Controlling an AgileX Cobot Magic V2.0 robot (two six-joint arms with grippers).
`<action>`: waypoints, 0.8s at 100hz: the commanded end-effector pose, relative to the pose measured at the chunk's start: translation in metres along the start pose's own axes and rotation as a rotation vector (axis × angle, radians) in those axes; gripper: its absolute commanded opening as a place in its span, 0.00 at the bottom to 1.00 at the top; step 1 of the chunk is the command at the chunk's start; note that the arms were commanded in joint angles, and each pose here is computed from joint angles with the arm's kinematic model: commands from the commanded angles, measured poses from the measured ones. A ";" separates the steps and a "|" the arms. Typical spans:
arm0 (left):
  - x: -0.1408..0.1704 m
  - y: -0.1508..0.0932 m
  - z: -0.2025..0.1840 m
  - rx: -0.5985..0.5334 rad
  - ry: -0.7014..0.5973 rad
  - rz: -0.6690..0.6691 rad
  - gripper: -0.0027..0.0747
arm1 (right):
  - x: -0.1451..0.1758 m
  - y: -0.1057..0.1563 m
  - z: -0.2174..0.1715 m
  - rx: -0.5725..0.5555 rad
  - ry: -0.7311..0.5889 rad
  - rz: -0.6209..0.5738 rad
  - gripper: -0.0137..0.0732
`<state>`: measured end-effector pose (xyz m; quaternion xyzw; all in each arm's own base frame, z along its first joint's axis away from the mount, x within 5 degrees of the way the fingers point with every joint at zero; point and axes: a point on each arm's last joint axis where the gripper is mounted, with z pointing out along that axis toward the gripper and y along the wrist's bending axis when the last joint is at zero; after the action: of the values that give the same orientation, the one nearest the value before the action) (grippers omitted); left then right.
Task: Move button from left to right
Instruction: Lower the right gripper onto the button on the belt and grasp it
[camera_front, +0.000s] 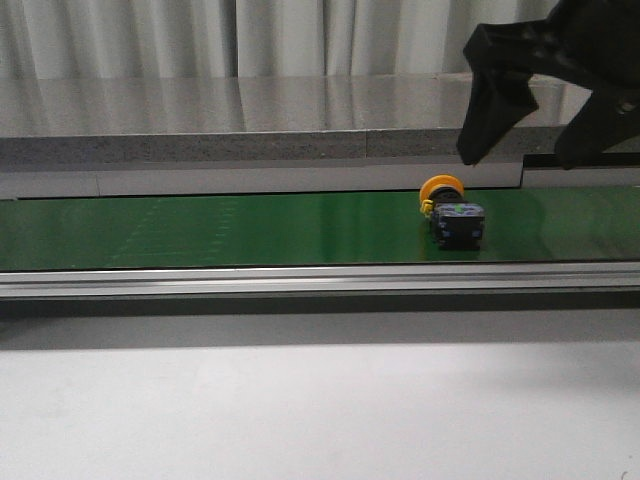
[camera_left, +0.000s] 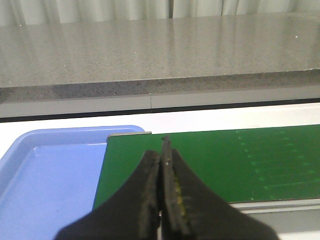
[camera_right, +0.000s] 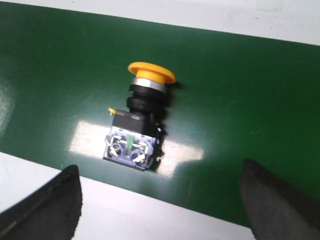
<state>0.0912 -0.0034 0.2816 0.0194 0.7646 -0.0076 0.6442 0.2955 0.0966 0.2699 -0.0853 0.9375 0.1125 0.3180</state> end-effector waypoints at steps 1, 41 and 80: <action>-0.015 0.000 -0.002 0.006 -0.100 -0.013 0.01 | -0.020 0.005 -0.006 -0.011 -0.104 -0.017 0.89; -0.015 0.000 -0.002 0.006 -0.100 -0.013 0.01 | -0.020 -0.004 0.039 0.047 -0.055 -0.093 0.89; -0.015 0.000 -0.002 0.006 -0.100 -0.013 0.01 | -0.016 -0.006 0.049 0.056 -0.014 -0.104 0.40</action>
<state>0.0912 -0.0034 0.2816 0.0189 0.7646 -0.0083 0.6442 0.3342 0.1046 0.2142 -0.1188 0.9505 0.0662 0.2793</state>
